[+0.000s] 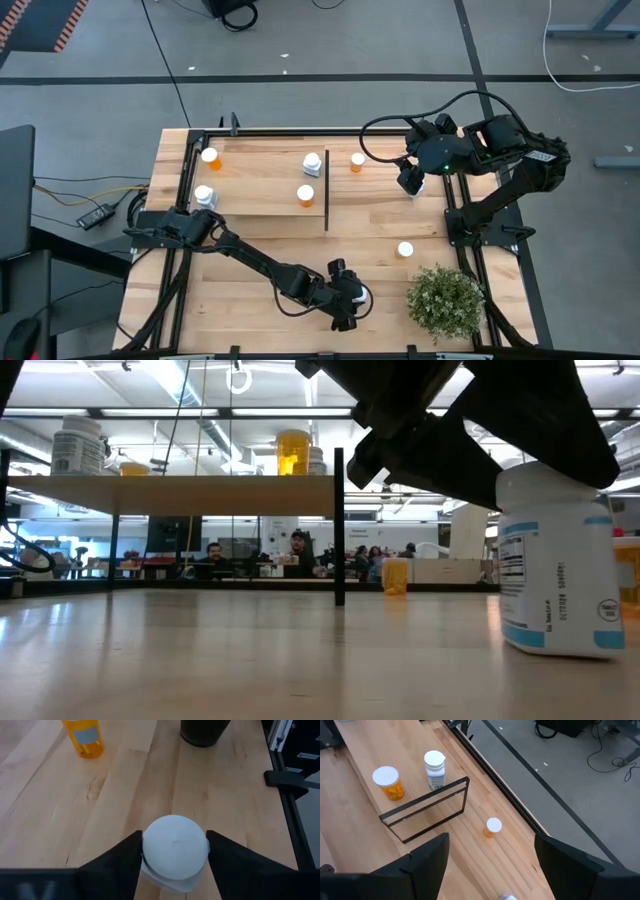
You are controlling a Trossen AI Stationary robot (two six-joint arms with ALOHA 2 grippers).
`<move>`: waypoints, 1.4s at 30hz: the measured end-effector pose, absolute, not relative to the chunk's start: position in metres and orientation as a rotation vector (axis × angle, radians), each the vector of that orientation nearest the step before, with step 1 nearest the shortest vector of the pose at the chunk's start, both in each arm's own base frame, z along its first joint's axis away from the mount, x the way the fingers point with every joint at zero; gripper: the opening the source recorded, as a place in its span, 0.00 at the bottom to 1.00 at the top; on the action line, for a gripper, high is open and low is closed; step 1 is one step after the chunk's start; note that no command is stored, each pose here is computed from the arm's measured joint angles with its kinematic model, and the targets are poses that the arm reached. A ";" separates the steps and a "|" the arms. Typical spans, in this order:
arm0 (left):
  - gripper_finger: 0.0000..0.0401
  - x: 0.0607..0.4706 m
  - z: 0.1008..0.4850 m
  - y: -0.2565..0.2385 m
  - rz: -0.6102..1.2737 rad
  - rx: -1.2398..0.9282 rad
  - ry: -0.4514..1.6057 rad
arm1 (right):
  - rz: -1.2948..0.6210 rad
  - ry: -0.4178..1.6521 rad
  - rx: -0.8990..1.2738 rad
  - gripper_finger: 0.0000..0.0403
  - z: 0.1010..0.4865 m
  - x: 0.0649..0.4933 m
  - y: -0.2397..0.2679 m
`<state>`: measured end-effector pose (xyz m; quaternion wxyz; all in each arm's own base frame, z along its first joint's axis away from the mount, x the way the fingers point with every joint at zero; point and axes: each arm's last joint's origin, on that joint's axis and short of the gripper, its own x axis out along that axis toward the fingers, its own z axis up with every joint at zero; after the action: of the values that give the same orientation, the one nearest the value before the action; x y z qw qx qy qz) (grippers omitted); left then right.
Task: Pick and place medicine bottles onto shelf by color
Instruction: Put the white pill bottle on the shelf
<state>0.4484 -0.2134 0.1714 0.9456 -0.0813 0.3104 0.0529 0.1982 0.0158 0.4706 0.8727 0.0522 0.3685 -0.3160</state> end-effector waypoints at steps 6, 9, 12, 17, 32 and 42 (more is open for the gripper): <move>0.52 0.448 0.171 -0.213 0.108 -0.165 0.633 | -0.660 0.770 0.109 0.74 0.471 0.198 0.016; 0.54 0.448 0.171 -0.213 0.108 -0.165 0.633 | -0.660 0.770 0.109 0.74 0.471 0.198 0.016; 0.53 0.450 0.178 -0.214 0.107 -0.164 0.633 | -0.659 0.770 0.109 0.74 0.471 0.198 0.016; 0.51 0.453 0.207 -0.216 0.118 -0.137 0.681 | -0.656 0.772 0.111 0.74 0.471 0.198 0.016; 0.51 0.441 0.320 -0.182 0.212 -0.071 0.824 | -0.660 0.769 0.121 0.74 0.471 0.198 0.016; 0.51 0.374 0.382 -0.136 0.426 0.026 0.889 | -0.703 0.745 0.110 0.74 0.471 0.198 0.015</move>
<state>0.3744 -0.1365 0.3824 0.8808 0.0122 0.4268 0.2045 0.1981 0.0148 0.4711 0.8703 0.0524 0.3563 -0.3360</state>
